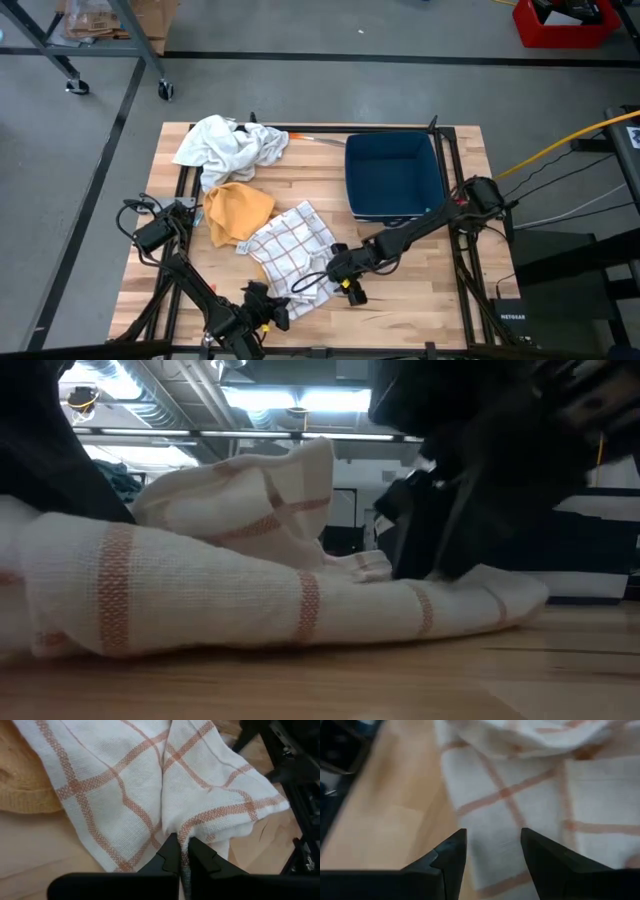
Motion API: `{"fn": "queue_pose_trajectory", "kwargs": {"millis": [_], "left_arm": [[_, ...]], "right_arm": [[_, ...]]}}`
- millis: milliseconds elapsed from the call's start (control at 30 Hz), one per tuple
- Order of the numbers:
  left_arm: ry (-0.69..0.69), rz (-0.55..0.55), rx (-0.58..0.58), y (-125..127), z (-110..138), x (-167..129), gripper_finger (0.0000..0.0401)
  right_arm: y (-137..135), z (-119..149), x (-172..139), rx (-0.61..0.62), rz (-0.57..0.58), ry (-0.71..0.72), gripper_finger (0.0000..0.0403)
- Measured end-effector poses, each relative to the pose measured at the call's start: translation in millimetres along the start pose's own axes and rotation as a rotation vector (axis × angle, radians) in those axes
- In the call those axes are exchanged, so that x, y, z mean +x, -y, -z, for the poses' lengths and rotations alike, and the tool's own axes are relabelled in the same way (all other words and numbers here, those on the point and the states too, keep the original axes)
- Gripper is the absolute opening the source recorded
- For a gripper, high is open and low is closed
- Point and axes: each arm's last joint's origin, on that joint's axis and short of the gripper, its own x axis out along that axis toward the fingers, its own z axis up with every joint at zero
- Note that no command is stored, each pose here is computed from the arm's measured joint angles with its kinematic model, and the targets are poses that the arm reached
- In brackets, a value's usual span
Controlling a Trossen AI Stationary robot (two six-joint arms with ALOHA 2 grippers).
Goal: Fold towel
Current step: Fold the white-and-brown checkered towel
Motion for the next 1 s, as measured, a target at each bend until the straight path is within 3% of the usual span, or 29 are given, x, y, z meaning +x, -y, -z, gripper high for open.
{"fn": "queue_pose_trajectory", "kwargs": {"millis": [333, 500, 833, 1000], "left_arm": [[-0.006, 0.008, 0.009, 1, 1, 0, 0.0003], [-0.007, 0.008, 0.010, 1, 1, 0, 0.0003], [-0.014, 0.008, 0.023, 0, 2, -2, 0.0003], [-0.013, 0.008, 0.026, 0, 2, -2, 0.0003]], "right_arm": [[30, -3, -1, 0.062, 0.149, 0.018, 0.0192], [50, -6, -5, 0.215, 0.201, 0.041, 0.0192], [80, -6, -12, 0.461, 0.133, 0.046, 0.0192], [97, -7, -18, 0.522, 0.129, 0.059, 0.0192]]}}
